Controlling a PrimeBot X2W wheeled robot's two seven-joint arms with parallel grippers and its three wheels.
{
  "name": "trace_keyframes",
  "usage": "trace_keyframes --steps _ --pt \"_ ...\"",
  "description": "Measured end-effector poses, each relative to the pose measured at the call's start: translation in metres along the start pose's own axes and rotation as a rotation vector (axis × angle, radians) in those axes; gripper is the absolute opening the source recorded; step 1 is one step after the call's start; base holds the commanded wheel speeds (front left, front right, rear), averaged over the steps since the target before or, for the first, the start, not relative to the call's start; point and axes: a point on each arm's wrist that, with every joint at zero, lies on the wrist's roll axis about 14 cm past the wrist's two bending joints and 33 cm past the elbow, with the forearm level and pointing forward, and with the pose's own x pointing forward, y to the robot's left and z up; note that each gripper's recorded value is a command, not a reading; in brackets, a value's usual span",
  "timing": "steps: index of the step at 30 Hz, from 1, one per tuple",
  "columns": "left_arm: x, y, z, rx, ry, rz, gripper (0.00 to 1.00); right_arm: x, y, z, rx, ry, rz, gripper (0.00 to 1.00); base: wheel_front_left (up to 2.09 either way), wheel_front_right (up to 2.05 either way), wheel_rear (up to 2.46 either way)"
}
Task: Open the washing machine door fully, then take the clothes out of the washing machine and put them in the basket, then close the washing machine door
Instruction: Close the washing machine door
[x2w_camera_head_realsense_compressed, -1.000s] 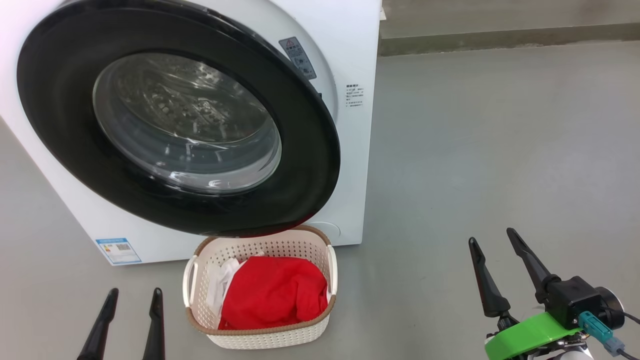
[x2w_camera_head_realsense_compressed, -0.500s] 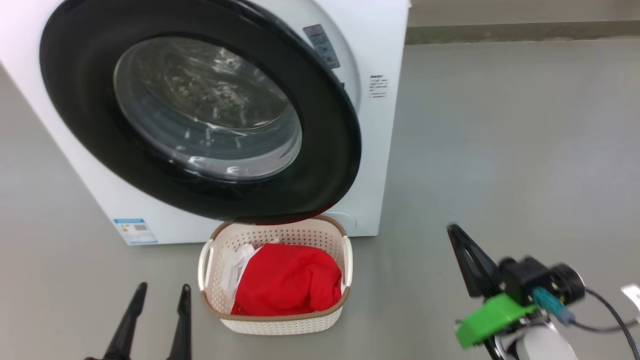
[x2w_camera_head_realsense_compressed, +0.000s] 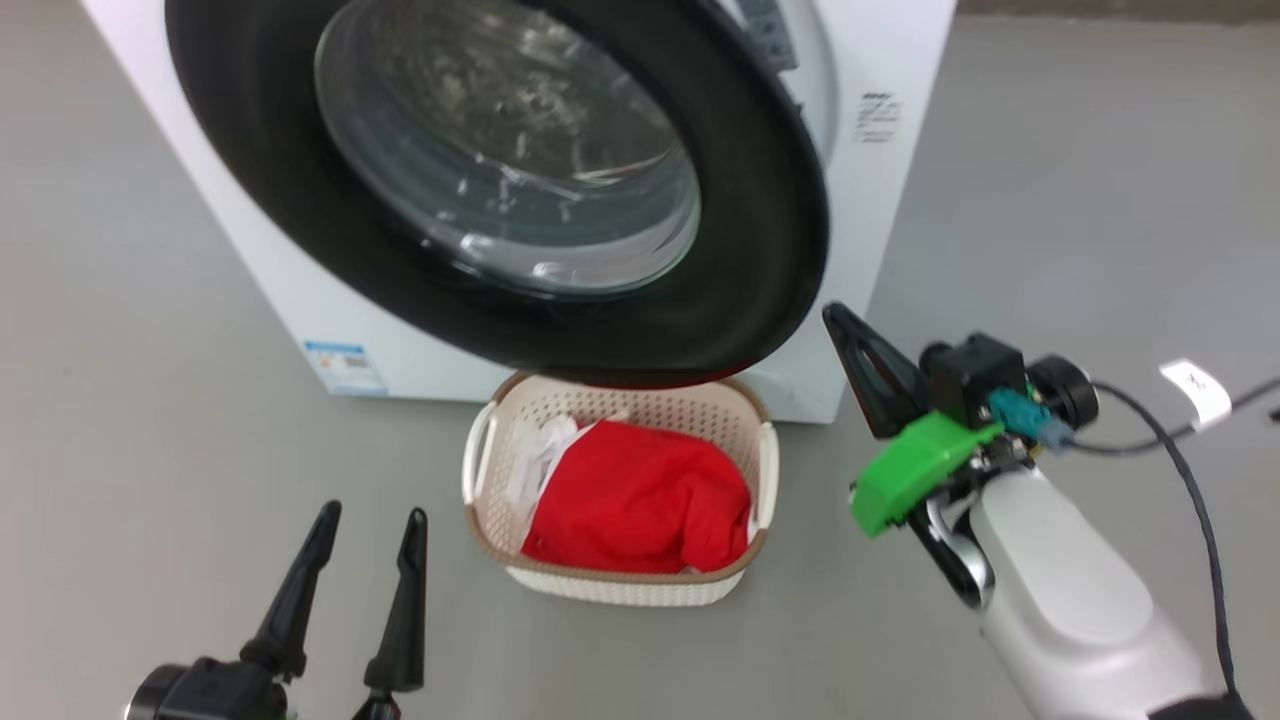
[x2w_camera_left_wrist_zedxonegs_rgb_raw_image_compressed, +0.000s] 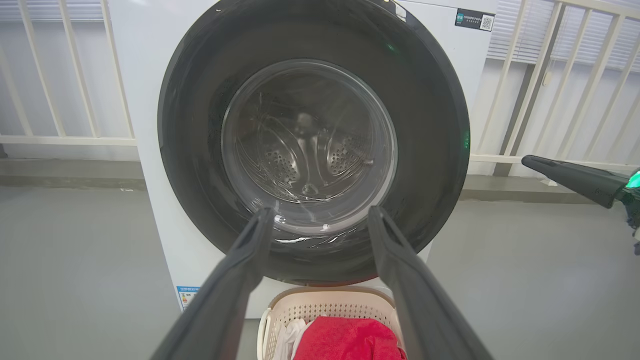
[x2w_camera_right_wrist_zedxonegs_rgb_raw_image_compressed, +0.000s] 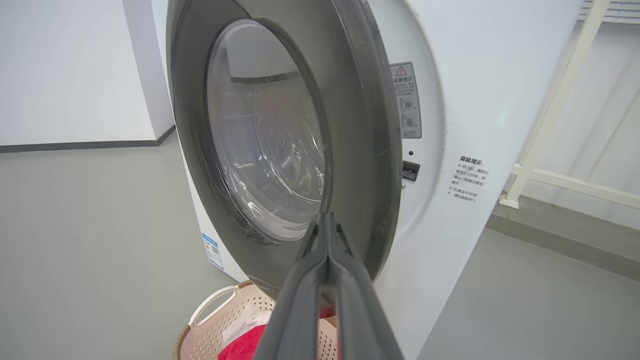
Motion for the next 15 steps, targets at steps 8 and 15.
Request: trace_keyframes --steps 8,15 --pt "0.004 0.018 -0.007 -0.009 0.022 0.052 1.0 0.043 0.008 -0.009 -0.013 0.043 0.066 0.0 0.0 0.0 0.0" --pt "0.005 0.032 -0.017 0.001 0.056 0.098 1.0 0.077 0.01 -0.014 0.001 0.048 0.097 0.0 0.0 0.0 0.0"
